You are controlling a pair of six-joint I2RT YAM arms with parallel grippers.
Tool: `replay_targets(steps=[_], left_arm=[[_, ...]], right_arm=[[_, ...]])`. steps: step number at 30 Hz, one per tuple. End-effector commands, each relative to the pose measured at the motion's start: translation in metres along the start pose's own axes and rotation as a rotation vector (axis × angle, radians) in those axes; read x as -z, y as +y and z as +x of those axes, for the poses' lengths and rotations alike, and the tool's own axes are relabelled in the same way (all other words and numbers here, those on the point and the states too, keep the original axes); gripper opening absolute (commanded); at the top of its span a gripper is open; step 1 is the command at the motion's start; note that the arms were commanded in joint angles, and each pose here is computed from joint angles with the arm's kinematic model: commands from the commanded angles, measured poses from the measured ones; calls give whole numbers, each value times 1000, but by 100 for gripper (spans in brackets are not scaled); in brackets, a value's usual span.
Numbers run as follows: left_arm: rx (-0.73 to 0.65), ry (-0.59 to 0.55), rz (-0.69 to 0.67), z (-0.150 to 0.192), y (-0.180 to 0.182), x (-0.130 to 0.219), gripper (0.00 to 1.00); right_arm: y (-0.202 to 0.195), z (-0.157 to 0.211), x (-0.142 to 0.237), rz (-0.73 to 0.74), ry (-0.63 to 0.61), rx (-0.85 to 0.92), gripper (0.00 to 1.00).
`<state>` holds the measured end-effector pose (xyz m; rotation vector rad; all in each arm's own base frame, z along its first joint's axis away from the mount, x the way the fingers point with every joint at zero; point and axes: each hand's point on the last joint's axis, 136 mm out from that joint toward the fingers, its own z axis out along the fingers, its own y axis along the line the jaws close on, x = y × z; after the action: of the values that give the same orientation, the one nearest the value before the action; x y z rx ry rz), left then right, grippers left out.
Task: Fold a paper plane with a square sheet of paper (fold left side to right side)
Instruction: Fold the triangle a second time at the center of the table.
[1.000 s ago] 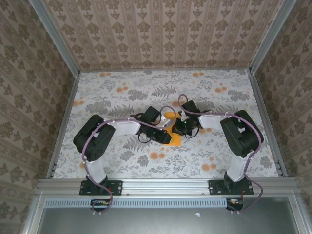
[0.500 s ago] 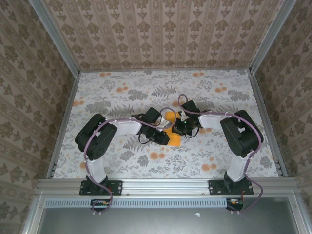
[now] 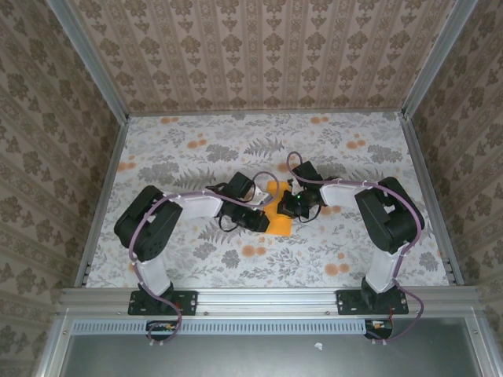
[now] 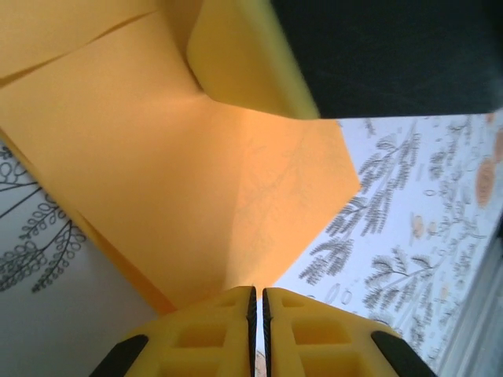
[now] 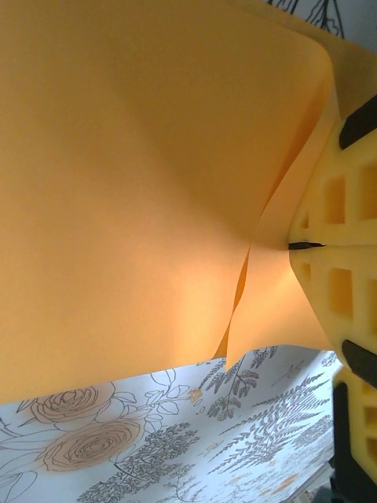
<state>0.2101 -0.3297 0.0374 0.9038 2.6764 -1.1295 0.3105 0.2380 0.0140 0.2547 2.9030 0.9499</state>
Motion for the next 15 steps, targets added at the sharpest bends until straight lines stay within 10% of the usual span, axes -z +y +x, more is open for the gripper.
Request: replay_targets(steps=[1,15], left_arm=[[-20,-70,93,-15,-21,19,13],[1,-1,52,-4,0,3,13]], right_arm=[[-36,19,-10,141,64,-48,4],[-37,19,-10,141,67,-49,4]])
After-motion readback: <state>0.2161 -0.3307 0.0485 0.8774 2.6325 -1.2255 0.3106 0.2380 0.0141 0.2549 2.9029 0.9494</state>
